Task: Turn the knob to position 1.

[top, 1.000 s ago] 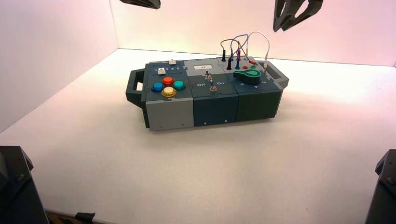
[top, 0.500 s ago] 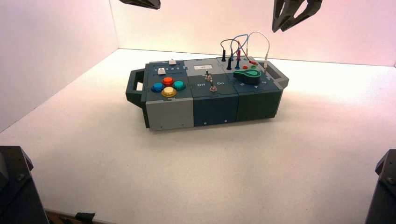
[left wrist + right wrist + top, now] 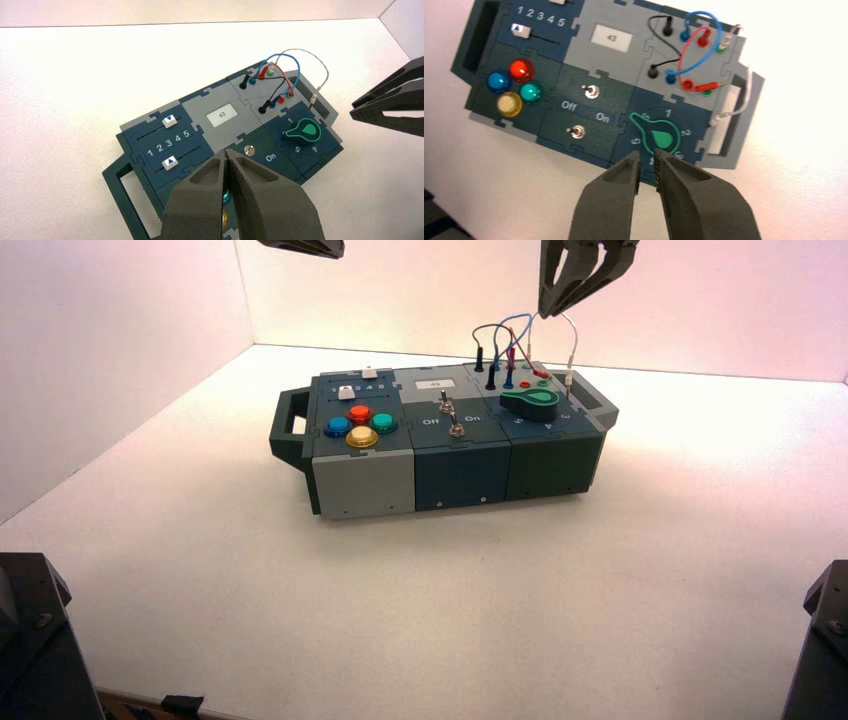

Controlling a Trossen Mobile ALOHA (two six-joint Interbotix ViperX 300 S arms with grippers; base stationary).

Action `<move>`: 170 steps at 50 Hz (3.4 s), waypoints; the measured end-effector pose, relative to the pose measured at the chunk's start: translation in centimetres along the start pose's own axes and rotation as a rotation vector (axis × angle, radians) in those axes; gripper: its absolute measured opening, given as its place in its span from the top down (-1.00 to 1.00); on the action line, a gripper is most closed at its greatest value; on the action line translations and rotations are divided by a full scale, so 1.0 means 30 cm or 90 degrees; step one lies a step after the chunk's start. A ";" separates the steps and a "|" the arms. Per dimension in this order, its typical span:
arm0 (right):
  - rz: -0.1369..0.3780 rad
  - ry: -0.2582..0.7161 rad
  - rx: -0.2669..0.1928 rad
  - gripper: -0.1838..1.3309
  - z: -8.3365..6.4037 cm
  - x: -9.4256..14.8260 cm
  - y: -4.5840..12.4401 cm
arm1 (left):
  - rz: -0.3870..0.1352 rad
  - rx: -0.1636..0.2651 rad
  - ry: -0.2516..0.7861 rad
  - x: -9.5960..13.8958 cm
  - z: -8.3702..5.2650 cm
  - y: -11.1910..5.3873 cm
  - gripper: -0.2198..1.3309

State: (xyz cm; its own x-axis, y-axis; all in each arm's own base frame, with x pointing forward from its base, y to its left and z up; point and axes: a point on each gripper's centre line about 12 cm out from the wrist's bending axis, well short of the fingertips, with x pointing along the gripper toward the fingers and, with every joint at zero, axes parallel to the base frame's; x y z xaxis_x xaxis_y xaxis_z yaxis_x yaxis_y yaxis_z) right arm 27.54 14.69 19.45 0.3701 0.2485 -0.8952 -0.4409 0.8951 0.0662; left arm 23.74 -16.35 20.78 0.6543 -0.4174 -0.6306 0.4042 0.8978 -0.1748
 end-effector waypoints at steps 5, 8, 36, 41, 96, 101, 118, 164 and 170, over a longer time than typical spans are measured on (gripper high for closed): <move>0.006 0.007 0.011 0.73 -0.013 0.006 0.002 | -0.001 -0.001 -0.001 0.000 0.000 0.000 0.90; 0.011 0.012 0.015 0.82 -0.021 0.012 0.006 | 0.000 0.000 -0.001 0.000 0.001 0.000 0.90; 0.022 0.092 0.004 0.94 -0.074 0.147 0.041 | -0.001 -0.003 -0.004 -0.004 0.003 0.001 0.90; 0.020 0.096 -0.001 0.94 -0.075 0.167 0.039 | -0.002 -0.007 -0.008 -0.010 0.008 0.000 0.90; 0.009 0.139 -0.019 0.94 -0.019 0.357 0.032 | -0.003 -0.021 -0.021 -0.026 0.020 0.002 0.90; 0.009 0.134 -0.018 0.94 -0.007 0.359 0.033 | -0.003 -0.021 -0.024 -0.029 0.024 0.002 0.90; 0.004 0.124 -0.026 0.95 0.020 0.360 0.027 | -0.003 -0.023 -0.026 -0.033 0.024 0.004 0.90; -0.018 0.124 -0.032 0.95 0.061 0.383 -0.025 | -0.003 -0.022 -0.027 -0.033 0.026 0.003 0.90; -0.022 0.125 -0.034 0.95 0.063 0.382 -0.033 | -0.001 -0.022 -0.027 -0.033 0.025 0.006 0.90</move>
State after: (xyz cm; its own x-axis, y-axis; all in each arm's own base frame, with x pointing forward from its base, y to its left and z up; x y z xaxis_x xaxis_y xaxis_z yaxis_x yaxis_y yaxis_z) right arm 33.75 17.35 9.95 0.2215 0.1373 -0.9655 -0.4753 0.8797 0.0160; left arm 23.66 -15.87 21.94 0.6799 -0.4243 -0.5980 0.3835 0.9009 -0.2032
